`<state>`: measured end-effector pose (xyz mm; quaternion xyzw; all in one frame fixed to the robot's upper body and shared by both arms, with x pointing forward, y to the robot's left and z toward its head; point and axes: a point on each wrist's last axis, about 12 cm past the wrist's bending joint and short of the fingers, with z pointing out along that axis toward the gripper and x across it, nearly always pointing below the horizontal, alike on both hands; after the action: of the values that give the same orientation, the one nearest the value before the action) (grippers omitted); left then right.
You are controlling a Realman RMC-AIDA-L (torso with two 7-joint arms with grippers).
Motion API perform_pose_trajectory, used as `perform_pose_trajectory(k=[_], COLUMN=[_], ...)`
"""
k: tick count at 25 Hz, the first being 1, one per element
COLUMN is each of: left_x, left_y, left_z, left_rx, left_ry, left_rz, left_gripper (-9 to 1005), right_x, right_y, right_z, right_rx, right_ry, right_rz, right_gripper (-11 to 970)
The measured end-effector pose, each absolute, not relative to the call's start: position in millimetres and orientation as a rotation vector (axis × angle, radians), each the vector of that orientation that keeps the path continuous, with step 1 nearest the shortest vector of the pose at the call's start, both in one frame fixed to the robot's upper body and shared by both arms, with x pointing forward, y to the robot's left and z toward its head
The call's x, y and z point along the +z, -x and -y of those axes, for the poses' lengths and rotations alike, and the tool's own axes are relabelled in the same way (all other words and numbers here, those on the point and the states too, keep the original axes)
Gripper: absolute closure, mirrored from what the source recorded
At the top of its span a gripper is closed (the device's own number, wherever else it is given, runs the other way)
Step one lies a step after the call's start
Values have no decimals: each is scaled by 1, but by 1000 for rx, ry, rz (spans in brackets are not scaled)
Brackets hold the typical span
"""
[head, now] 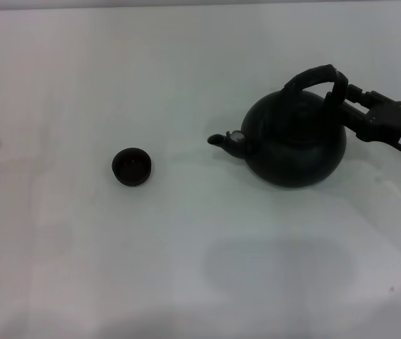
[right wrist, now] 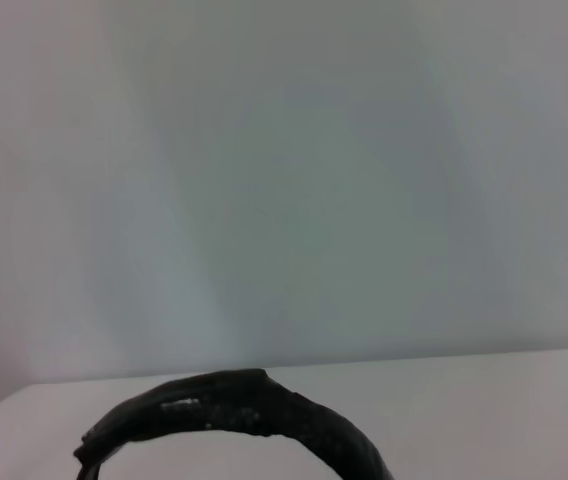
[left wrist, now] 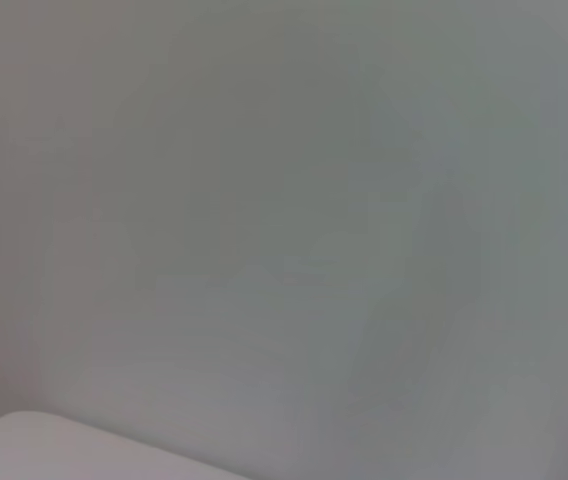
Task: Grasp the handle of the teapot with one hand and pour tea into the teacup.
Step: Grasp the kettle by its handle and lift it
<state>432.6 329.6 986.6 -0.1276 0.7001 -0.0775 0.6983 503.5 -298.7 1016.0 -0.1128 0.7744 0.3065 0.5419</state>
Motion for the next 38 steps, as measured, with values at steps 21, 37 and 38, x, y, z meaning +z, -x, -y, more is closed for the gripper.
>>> perform_pose_trajectory(k=[21, 37, 38], left_x=[987, 987, 986], left_y=[-433, -432, -431], left_z=[-332, -332, -332], left_rx=[-165, -164, -163], left_ry=[289, 290, 292], left_rz=[-1556, -1559, -1560], left_gripper=[135, 136, 136], right_x=[1017, 1022, 1023], right_y=[-504, -502, -503], right_z=[296, 287, 286], right_rx=[741, 800, 802], right_ry=[263, 332, 336], right_rz=[-1824, -1791, -1785], right_gripper=[560, 766, 766])
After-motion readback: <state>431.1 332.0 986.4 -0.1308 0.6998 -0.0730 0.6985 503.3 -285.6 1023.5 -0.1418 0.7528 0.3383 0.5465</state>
